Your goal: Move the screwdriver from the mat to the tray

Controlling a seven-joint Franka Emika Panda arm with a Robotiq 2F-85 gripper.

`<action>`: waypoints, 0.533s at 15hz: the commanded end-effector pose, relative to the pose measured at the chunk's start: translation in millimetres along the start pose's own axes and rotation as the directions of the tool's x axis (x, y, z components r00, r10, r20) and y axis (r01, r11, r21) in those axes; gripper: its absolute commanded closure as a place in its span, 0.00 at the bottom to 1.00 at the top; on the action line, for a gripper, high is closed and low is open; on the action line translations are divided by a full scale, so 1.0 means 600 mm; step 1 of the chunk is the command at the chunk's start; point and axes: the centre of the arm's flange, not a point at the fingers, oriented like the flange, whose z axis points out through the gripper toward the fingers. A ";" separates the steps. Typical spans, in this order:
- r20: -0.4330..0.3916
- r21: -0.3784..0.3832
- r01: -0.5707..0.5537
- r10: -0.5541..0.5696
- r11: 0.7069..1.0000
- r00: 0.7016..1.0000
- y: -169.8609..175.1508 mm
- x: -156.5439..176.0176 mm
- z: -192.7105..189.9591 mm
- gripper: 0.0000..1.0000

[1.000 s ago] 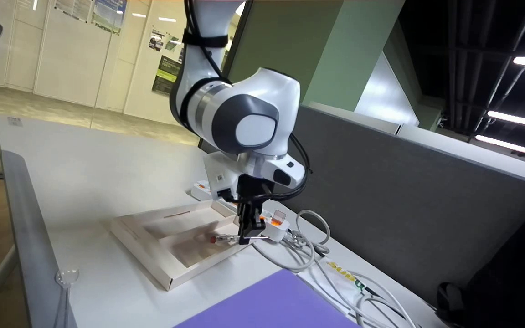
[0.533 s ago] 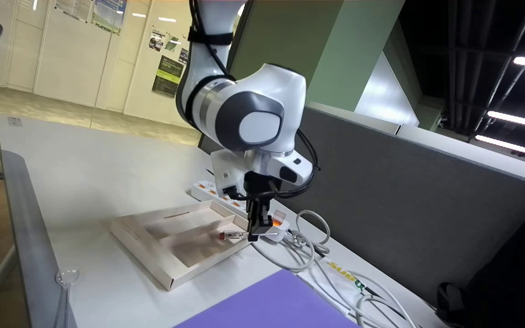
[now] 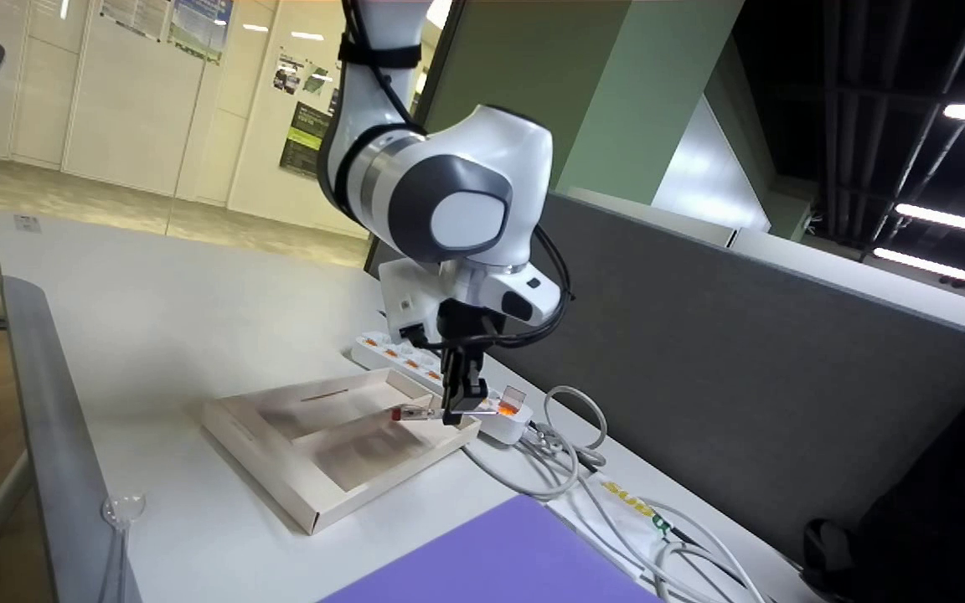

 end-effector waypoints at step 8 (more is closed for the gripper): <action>0.075 -0.020 -0.028 0.030 0.999 0.997 -0.018 -0.009 0.043 0.96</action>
